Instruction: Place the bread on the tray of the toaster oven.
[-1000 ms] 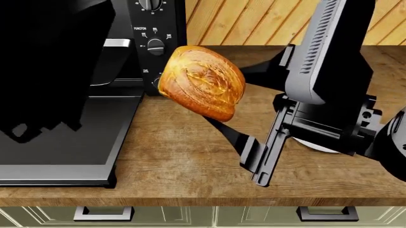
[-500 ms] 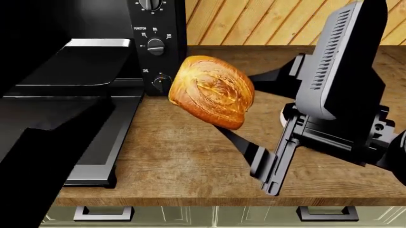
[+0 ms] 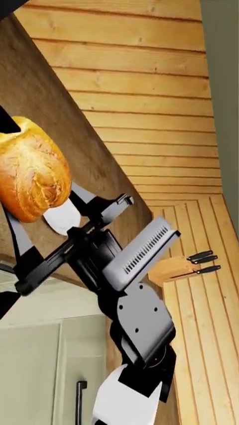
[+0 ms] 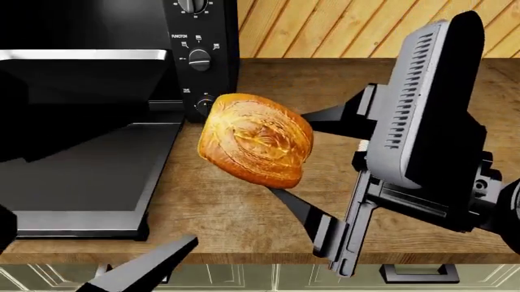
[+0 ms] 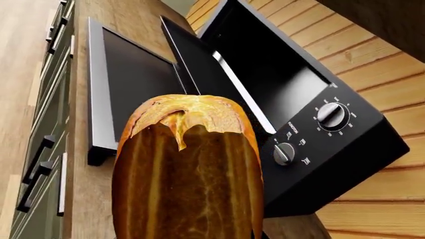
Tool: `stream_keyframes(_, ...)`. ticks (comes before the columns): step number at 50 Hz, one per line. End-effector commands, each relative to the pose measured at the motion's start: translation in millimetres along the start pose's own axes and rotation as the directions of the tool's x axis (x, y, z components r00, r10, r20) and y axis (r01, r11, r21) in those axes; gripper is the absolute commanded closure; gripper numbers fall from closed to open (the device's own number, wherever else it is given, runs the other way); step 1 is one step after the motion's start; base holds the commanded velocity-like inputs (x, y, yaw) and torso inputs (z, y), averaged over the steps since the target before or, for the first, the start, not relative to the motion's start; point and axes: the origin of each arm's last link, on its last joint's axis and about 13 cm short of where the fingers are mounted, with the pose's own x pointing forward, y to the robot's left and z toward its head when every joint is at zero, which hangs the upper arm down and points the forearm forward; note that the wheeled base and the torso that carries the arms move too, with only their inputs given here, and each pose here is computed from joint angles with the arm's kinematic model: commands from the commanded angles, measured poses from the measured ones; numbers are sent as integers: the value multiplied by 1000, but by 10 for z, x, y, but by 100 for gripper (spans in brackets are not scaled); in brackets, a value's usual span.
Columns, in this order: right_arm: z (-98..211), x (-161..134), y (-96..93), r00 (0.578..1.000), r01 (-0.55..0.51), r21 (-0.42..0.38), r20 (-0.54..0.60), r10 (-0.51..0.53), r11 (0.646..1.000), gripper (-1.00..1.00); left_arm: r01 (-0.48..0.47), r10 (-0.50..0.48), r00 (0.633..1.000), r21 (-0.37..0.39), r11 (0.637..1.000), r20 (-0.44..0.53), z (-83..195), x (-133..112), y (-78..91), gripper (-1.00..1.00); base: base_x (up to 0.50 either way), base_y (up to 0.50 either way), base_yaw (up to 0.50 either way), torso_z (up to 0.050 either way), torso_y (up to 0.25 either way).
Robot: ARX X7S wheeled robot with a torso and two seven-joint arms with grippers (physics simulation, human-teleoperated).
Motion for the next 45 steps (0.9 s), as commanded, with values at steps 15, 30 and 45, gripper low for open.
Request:
stream_keyframes(15,264,-74,76,999,-42,-157,10,44,987,100,76,-75,989,5,997,-127,30,77,48,-100,0,0,0,1,0)
stream_keyframes(30,268,-60,72,999,-41,-160,12,44,986,100,69,-71,982,-15,997,-176,-7,50,94,-100,0,0,0,0,1)
stream_keyframes(45,384,-113,196,995,-83,-211,38,93,974,100,70,-71,983,-11,997,-167,-25,45,84,-100,0,0,0,0,1)
